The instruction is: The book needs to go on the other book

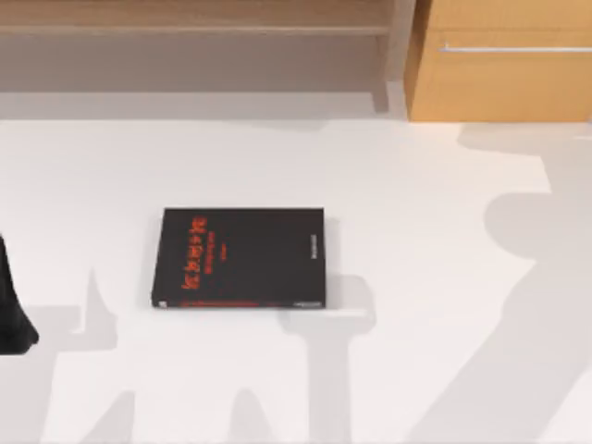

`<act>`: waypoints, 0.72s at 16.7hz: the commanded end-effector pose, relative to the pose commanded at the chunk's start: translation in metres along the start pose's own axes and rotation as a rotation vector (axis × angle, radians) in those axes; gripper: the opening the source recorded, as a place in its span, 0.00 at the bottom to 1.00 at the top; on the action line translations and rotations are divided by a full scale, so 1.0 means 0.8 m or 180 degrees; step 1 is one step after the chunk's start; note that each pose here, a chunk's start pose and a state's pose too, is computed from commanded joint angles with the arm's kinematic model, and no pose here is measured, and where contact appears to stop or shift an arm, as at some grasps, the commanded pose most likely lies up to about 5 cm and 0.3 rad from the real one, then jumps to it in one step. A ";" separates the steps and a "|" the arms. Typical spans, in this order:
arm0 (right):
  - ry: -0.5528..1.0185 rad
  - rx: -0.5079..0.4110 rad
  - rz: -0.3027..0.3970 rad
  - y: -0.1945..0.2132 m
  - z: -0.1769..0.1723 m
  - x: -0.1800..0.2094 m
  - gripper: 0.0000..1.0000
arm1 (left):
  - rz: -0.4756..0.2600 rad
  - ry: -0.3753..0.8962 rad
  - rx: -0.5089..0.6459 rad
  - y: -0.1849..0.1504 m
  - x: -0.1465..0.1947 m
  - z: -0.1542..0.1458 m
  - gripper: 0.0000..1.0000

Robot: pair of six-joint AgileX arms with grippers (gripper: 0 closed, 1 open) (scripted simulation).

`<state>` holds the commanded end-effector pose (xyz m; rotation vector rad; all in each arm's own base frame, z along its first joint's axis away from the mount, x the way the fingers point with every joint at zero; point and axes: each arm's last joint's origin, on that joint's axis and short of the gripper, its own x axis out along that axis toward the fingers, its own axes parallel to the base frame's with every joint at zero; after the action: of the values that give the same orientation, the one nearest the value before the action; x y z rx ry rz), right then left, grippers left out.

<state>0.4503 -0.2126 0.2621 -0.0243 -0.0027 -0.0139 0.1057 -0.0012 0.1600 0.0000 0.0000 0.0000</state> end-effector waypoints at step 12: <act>0.0092 0.1213 -0.0957 0.005 0.091 -0.119 0.00 | 0.0000 0.0000 0.0000 0.000 0.000 0.000 1.00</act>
<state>0.3547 -0.2054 0.3342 0.3577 0.0199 -0.3139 0.1057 -0.0012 0.1600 0.0000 0.0000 0.0000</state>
